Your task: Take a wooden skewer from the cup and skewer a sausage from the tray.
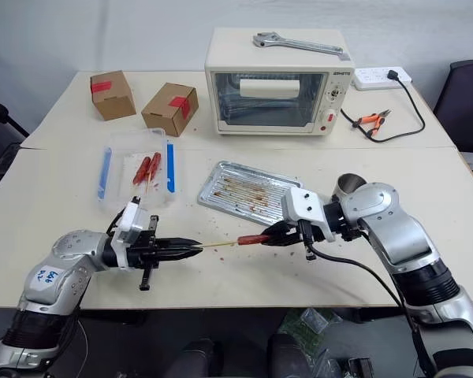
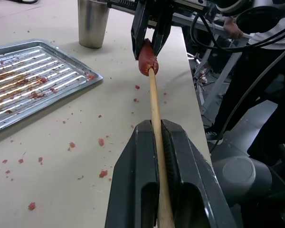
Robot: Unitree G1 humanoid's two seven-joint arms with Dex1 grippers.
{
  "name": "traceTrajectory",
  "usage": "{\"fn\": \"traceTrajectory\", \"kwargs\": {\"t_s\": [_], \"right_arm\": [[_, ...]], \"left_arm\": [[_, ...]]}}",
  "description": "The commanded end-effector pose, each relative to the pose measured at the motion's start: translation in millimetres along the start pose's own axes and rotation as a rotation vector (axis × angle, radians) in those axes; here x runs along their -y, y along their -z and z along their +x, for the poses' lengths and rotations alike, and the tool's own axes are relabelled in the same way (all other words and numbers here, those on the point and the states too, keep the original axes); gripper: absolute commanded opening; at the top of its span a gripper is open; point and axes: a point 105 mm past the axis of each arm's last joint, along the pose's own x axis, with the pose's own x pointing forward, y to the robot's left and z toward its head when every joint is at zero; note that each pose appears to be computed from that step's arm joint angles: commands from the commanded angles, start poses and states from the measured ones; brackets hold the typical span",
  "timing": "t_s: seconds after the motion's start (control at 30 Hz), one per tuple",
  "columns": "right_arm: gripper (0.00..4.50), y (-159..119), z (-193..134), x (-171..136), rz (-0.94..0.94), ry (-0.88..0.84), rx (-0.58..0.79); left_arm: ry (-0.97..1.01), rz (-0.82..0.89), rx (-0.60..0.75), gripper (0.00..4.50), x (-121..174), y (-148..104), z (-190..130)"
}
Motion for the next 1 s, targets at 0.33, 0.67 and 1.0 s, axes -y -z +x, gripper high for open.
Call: {"fn": "traceTrajectory", "kwargs": {"t_s": [0.33,0.67,1.0], "right_arm": [[0.22,-45.3,27.9,-5.6,-0.125,-0.059,0.087],[0.22,-57.3,38.1,-13.7,-0.125,-0.102,0.133],[1.15,-24.4,5.2,-18.7,0.005,-0.074,0.088]], "left_arm": [[0.053,0.029,0.018,0.0,2.2,-1.6,34.1],[0.062,0.032,0.048,0.0,3.4,-1.5,49.7],[-0.011,0.044,0.057,0.0,-0.9,-3.7,31.4]]}}
